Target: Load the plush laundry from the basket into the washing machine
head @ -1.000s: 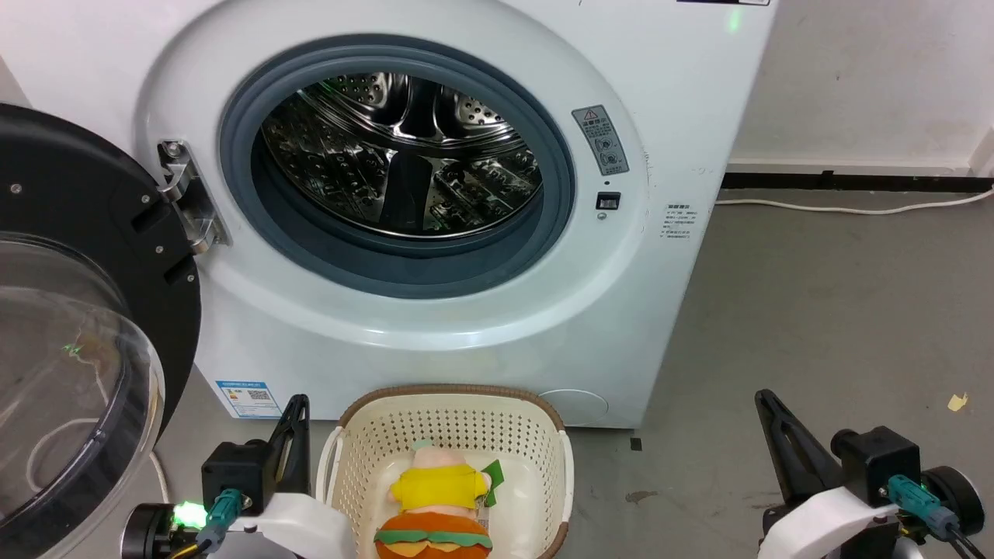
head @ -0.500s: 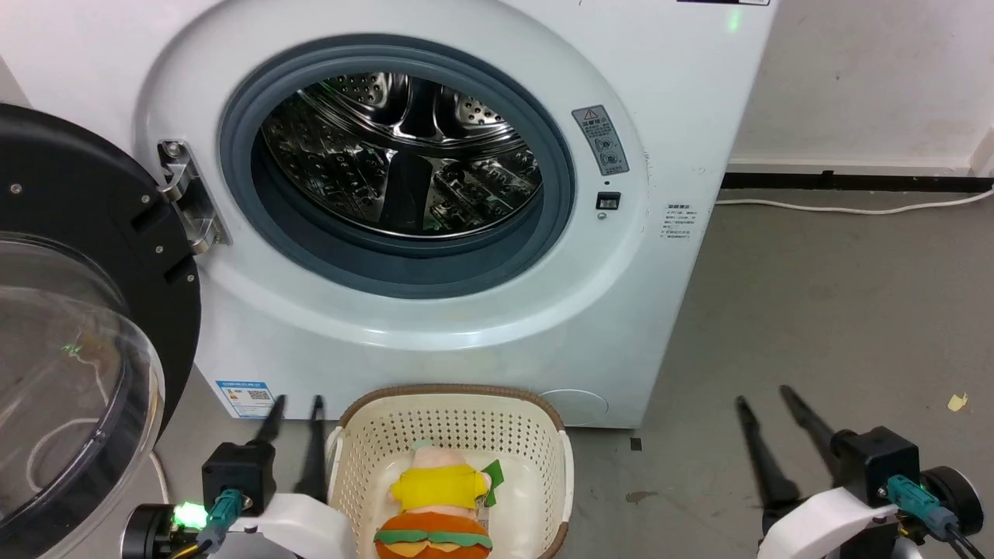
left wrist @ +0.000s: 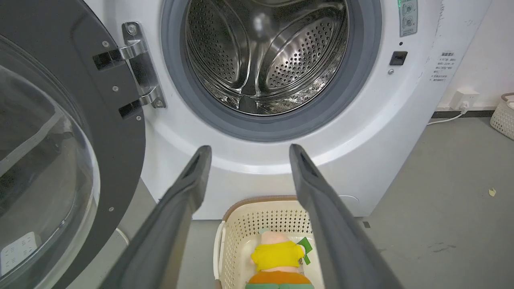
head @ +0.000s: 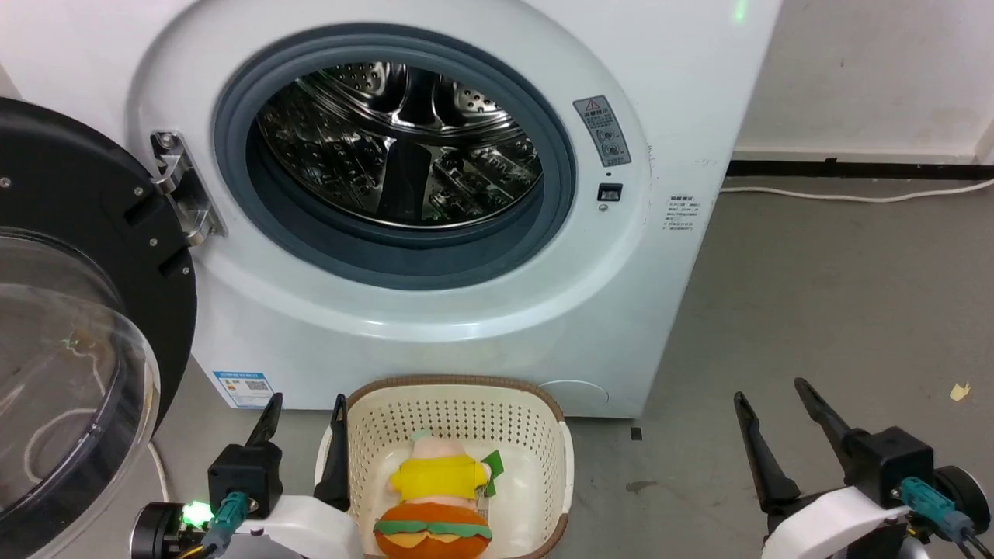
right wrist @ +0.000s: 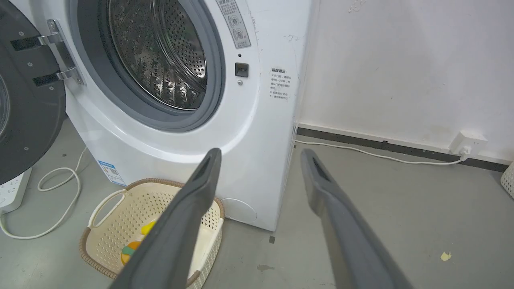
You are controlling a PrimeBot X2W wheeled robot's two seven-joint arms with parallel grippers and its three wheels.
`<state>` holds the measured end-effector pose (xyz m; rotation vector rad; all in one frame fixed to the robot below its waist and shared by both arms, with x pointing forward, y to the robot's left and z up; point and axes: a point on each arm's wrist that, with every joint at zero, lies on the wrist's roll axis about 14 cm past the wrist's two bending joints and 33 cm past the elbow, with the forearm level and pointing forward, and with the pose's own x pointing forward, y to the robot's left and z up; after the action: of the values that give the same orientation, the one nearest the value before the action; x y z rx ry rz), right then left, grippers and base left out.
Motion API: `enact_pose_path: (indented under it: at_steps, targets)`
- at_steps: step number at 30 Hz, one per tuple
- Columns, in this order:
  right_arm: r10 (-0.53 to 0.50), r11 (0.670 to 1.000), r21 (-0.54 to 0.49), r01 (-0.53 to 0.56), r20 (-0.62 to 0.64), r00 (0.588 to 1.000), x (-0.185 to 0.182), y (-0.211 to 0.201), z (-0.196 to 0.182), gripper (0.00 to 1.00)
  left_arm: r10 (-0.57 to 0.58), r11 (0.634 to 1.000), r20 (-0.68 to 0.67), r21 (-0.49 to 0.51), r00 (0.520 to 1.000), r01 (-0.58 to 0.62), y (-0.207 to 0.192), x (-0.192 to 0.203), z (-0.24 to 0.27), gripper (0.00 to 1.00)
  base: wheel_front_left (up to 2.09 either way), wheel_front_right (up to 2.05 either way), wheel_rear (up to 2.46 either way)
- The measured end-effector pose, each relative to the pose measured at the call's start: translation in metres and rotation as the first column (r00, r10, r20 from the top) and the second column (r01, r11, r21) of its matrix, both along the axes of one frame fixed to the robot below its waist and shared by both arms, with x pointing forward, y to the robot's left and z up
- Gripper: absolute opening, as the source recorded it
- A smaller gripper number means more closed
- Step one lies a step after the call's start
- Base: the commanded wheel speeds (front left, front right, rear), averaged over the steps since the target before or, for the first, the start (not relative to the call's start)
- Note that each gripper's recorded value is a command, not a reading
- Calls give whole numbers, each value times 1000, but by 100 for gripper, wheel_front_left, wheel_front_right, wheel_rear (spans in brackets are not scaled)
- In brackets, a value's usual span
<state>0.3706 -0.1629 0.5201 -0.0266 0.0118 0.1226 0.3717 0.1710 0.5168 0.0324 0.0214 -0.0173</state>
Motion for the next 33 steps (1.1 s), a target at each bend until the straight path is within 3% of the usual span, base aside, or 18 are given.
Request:
enact_pose_path:
  at_steps: [18, 33]
  targets:
    - [-38, 998, 49, 41, -55, 998, 8, -12, -25, 100, -91, 996, -152, -19, 984, 89, -26, 25, -56, 100, 0, 0, 0]
    - [-85, 992, 90, 91, -74, 994, 24, -27, -39, 100, -176, 984, -334, -34, 926, 175, -47, 54, -122, 100, 0, 0, 0]
